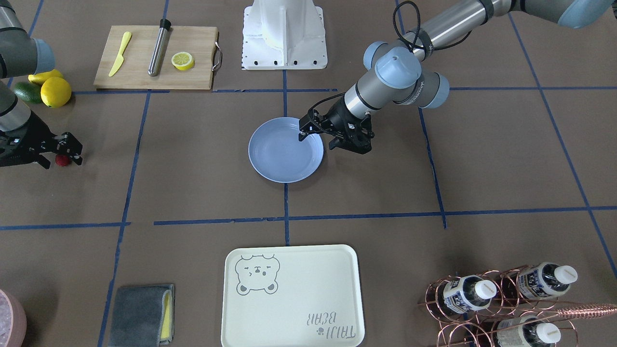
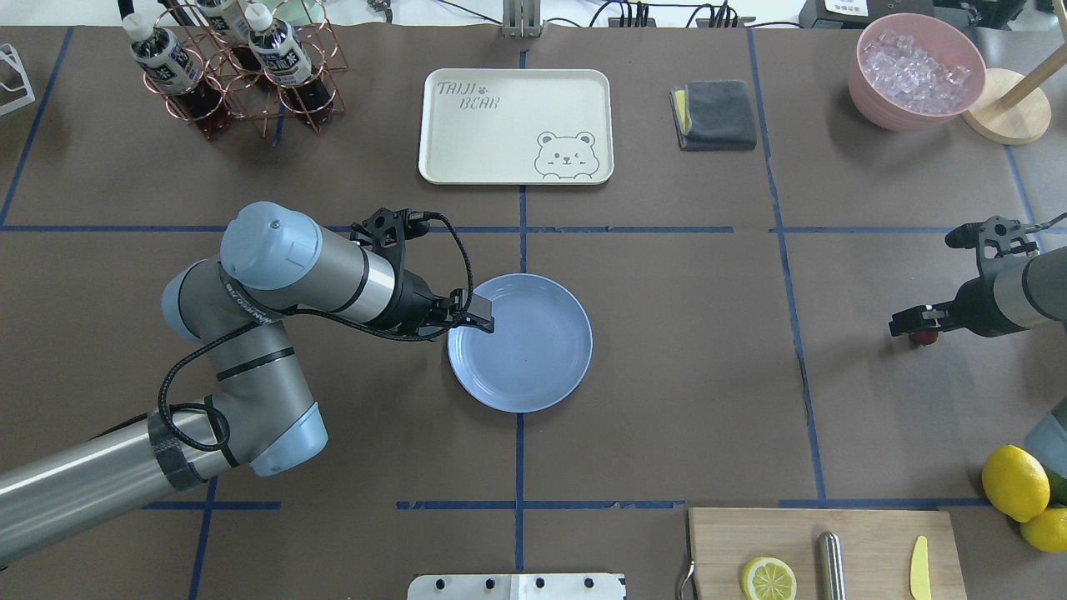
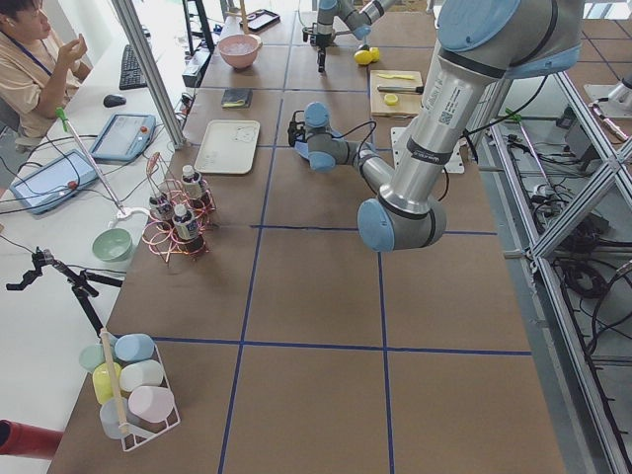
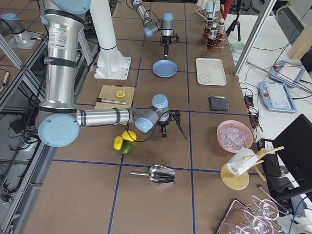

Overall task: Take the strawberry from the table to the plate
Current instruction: 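Lower the right gripper onto the red strawberry and close it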

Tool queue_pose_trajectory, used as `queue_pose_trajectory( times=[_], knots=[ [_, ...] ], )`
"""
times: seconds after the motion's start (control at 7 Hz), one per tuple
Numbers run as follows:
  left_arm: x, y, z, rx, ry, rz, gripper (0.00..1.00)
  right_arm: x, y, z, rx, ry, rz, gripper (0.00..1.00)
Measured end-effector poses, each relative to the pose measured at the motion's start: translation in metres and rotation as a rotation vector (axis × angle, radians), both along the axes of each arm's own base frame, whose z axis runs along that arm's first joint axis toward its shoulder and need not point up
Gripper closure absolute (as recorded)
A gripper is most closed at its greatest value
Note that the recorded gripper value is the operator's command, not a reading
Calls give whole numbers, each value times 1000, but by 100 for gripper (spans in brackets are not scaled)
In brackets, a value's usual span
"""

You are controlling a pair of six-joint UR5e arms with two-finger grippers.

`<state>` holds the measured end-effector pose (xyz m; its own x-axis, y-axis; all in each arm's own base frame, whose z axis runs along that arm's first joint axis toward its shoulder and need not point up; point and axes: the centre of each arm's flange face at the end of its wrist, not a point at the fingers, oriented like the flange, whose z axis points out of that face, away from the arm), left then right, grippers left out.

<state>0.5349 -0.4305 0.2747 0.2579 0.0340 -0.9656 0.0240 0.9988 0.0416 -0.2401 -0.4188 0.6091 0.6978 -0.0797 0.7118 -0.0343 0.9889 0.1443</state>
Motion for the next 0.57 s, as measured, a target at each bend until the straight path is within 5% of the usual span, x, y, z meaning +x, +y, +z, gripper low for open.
queue_pose_trajectory(
  times=[0.14, 0.29, 0.43, 0.57],
  knots=[
    [0, 0, 0, 0, 0, 0, 1, 1, 2, 3, -6, 2, -4, 45],
    [0, 0, 0, 0, 0, 0, 1, 2, 3, 5, -10, 2, -7, 61],
    [0, 0, 0, 0, 0, 0, 1, 3, 4, 5, -11, 1, -9, 89],
    [0, 0, 0, 0, 0, 0, 1, 4, 4, 4, -10, -1, -10, 100]
  ],
)
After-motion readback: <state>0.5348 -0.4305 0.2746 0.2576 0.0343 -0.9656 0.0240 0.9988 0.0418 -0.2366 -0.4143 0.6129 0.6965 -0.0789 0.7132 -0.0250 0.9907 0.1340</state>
